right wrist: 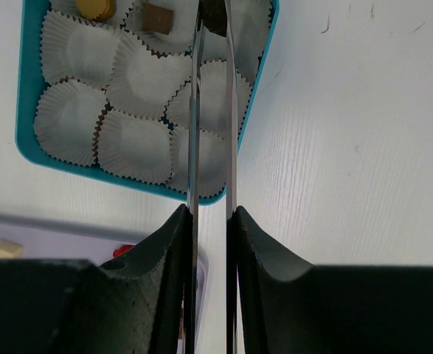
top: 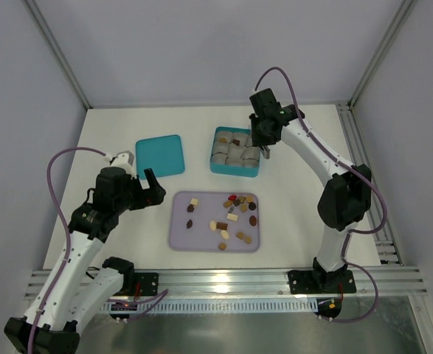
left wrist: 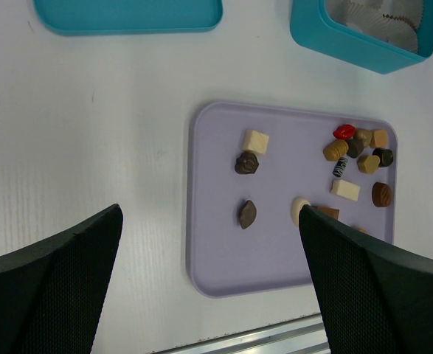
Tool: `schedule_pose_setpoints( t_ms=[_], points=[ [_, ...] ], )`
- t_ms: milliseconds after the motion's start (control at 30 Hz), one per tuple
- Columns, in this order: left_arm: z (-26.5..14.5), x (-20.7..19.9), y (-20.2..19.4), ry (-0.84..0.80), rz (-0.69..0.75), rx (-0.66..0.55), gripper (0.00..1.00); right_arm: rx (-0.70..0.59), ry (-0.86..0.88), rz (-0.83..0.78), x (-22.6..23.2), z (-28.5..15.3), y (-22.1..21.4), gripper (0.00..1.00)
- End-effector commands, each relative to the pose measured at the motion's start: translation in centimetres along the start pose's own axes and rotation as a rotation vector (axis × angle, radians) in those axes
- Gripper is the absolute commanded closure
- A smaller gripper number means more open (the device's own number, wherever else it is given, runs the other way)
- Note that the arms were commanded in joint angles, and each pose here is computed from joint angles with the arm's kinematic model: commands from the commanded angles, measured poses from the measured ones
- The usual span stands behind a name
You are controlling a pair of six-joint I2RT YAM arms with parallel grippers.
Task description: Pack the chocolate
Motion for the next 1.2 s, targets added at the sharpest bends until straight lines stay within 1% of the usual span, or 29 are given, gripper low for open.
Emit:
schedule_pose_setpoints(
  t_ms=[0, 333, 467, 600, 767, 967, 1100, 1133, 1167],
  points=[
    [0.0, -0.1, 0.3, -0.001, -0.001, -0.018, 0.0, -0.075, -0.017, -0.006, -0.1, -0.3, 2.2, 0.7],
    [0.0, -0.1, 0.3, 0.001, -0.001, -0.016, 0.0, -0.007, -0.023, -0.005, 0.2, 2.6, 0.6, 0.69],
    [0.0, -0.1, 0.2, -0.001, 0.0, -0.014, 0.0, 0.004, -0.027, -0.006, 0.2, 3.1, 0.2, 0.64],
    [0.0, -0.1, 0.2, -0.001, 0.0, -0.014, 0.0, 0.006, -0.022, -0.005, 0.2, 3.1, 0.3, 0.62],
    [0.0, -0.1, 0.2, 0.002, 0.0, -0.016, 0.0, -0.003, -0.025, -0.01, 0.1, 2.7, 0.5, 0.58],
    [0.0, -0.1, 0.2, -0.001, 0.0, -0.014, 0.0, -0.027, 0.0, -0.006, 0.1, 0.7, 0.7, 0.58],
    [0.0, -0.1, 0.2, 0.0, 0.0, -0.016, 0.0, -0.067, 0.028, -0.011, 0.3, -2.1, 0.7, 0.58],
    [0.0, -0.1, 0.3, 0.0, -0.003, -0.018, 0.0, -0.095, 0.044, -0.008, 0.3, -3.8, 0.7, 0.58],
    [0.0, -0.1, 0.2, -0.001, 0.0, -0.014, 0.0, -0.083, 0.068, -0.021, 0.8, -4.1, -0.1, 0.58]
  ],
)
Point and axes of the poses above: each gripper's point midway between its finger pads, its own z axis out along the fingers, its own x axis along the line the jaws close on, y = z × x, the point moved 10 cm from there along -z, back along the fingers, and after that the axes turned 4 degrees about -z, right-handed, at the moved point
